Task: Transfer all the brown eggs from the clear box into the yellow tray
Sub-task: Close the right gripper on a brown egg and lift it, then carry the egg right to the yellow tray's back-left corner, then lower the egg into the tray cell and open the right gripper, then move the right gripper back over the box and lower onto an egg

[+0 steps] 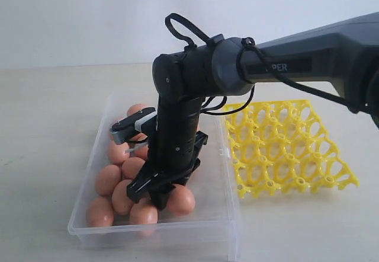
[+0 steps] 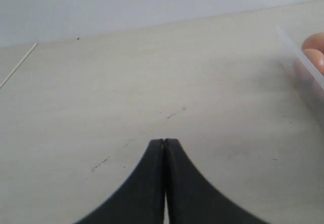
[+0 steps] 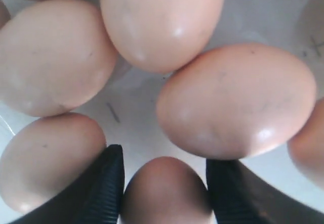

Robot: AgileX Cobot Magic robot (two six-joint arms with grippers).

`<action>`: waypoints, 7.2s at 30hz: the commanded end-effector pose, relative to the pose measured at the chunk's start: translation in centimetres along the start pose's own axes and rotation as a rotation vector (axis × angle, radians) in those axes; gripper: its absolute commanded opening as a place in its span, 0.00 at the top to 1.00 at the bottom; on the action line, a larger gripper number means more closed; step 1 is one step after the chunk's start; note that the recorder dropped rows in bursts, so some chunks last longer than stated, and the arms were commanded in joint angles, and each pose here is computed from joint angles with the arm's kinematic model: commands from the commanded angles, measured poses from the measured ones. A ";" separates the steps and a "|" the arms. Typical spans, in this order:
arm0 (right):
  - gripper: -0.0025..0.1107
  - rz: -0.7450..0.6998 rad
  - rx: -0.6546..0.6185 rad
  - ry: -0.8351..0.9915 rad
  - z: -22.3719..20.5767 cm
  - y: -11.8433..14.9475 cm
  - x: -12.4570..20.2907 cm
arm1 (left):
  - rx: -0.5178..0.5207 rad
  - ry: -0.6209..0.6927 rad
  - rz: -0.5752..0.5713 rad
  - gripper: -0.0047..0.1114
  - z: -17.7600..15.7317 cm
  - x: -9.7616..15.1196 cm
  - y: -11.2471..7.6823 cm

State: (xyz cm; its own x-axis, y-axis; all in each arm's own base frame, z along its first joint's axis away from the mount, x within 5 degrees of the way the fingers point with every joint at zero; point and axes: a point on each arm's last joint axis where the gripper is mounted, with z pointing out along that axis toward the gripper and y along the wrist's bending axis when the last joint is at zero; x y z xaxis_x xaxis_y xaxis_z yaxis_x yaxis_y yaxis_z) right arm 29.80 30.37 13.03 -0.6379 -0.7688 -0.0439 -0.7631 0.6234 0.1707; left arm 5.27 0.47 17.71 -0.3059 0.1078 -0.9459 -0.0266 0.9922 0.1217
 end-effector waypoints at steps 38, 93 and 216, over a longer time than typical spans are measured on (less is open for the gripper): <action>0.98 0.333 0.433 -1.223 -13.8 -8.6 10.5 | -0.003 -0.015 -0.007 0.96 -0.1 -0.2 0.0; 0.98 0.411 0.230 -1.132 -2.6 -18.2 7.9 | -0.003 -0.015 -0.007 0.96 -0.1 -0.2 0.0; 0.88 0.176 -0.061 0.095 0.6 2.6 -1.0 | -0.003 -0.015 -0.007 0.96 -0.1 -0.2 0.0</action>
State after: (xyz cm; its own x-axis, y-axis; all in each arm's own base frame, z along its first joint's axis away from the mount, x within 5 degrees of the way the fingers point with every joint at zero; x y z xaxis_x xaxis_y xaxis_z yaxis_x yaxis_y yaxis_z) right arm 28.23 33.02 12.79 -0.7788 -0.6187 0.1035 -0.5821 0.7742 0.2486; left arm 5.27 0.48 17.71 -0.3060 0.1077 -0.9459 -0.0271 0.9922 0.1217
